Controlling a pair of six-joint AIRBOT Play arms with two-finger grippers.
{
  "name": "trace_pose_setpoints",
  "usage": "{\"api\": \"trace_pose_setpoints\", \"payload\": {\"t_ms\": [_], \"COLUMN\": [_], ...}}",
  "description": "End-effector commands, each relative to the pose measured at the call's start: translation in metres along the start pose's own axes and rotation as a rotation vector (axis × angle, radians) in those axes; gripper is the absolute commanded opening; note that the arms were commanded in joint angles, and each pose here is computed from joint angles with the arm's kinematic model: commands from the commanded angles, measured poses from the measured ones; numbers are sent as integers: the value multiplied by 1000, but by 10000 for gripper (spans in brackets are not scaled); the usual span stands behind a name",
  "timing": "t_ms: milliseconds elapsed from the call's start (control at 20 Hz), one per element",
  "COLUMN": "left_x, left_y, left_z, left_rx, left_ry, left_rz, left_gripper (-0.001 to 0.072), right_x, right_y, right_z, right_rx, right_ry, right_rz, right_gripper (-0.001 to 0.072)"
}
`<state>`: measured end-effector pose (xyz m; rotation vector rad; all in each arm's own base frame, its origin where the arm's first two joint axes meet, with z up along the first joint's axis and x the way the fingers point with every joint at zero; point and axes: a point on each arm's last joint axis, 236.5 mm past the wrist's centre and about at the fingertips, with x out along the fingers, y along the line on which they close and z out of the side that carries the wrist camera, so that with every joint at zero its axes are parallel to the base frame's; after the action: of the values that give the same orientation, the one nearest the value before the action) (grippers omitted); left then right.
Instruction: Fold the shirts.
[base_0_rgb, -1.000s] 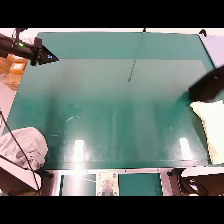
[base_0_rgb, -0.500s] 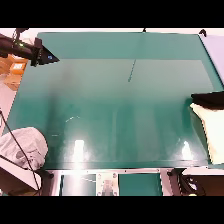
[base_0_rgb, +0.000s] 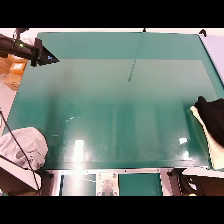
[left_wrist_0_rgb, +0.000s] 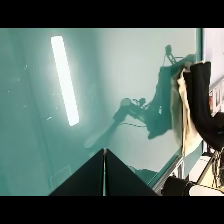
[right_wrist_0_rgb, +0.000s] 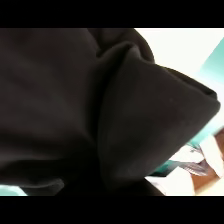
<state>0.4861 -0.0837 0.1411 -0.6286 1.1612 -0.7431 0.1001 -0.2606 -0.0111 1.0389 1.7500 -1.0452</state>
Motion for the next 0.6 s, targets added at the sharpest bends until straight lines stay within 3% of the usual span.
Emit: {"api": "trace_pose_setpoints", "payload": {"t_ms": [0,50,150,200,450,500,550], "left_x": [0,0,0,0,-1,-1,-1], "left_y": [1,1,1,1,1,1,0], "left_z": [2,2,3,3,6,5,5], "left_rx": [0,1,1,1,1,1,3], "left_ry": [-9,-10,-13,-13,-24,-24,-22], "left_rz": [2,2,3,3,4,4,8], "left_gripper": [37,37,37,37,37,36,36], "right_x": [41,40,29,17,-78,-99,-116], "right_y": [-26,-25,-20,-12,83,103,119], "right_z": [-5,-3,6,12,29,27,24], "right_rx": [3,3,4,-2,-147,-191,-229], "right_ry": [66,65,26,-7,-243,-296,-345], "right_rz": [-146,-144,-123,-98,147,182,206], "right_gripper": [16,81,638,644,614,373,26]}}
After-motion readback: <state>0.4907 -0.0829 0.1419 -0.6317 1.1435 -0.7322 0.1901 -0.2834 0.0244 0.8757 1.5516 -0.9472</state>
